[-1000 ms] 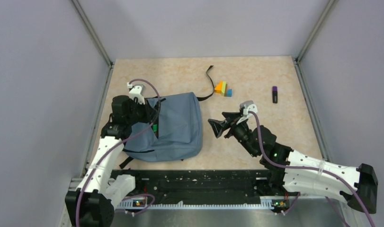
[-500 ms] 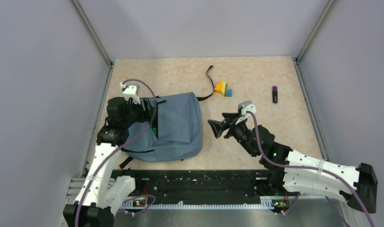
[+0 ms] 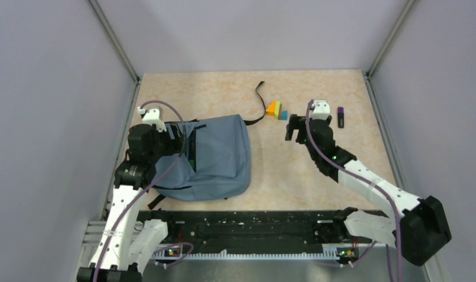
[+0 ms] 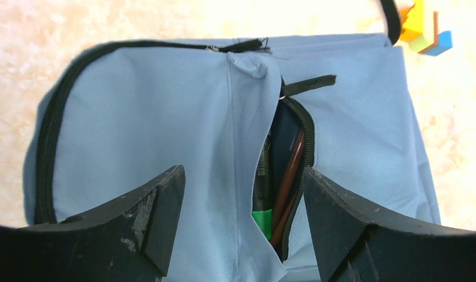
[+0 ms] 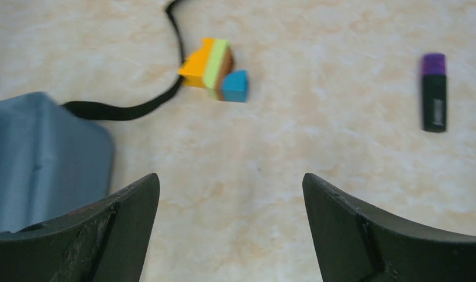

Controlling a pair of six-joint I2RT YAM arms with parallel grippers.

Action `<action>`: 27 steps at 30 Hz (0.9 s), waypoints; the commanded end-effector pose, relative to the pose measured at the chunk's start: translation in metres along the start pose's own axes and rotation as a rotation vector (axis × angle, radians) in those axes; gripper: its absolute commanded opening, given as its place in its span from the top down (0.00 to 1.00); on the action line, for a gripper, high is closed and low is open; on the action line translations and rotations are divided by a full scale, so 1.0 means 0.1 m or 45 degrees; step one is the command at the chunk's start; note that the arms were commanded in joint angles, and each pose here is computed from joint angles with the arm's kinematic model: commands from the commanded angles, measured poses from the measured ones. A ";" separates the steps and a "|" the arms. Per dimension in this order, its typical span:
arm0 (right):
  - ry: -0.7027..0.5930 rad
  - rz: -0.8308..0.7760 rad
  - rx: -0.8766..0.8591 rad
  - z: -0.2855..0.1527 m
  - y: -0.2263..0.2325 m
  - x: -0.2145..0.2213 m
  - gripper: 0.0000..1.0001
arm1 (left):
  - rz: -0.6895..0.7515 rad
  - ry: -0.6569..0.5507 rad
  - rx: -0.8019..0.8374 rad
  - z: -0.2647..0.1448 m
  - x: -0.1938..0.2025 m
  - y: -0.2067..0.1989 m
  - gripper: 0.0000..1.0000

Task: Pack the student bag
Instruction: Place the stationery in the student bag, then pick up the stationery from the center of the board.

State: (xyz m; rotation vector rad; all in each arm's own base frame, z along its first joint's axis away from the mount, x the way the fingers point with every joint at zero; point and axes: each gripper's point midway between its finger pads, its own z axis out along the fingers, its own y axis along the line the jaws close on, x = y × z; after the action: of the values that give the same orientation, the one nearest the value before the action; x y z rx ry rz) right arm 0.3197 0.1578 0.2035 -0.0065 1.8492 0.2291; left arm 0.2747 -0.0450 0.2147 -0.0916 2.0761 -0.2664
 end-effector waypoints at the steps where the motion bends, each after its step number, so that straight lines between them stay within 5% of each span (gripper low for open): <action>1: 0.139 0.006 0.181 0.31 -0.54 0.08 0.10 | 0.002 -0.256 0.005 -0.23 -0.40 -0.04 0.22; 15: 0.491 -0.110 0.571 1.06 -2.18 0.36 0.07 | -0.014 -0.215 0.077 -0.26 -0.20 -0.11 0.22; 27: 0.688 -0.124 0.524 1.23 -2.44 0.44 0.12 | -0.012 -0.249 0.034 -0.31 -0.22 -0.05 0.21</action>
State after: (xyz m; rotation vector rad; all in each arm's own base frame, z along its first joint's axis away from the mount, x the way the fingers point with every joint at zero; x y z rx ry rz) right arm 0.4410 -0.0488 0.0856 0.1614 2.3643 -0.2725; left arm 0.2558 -0.0439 0.2418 -0.0953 1.9144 -0.2881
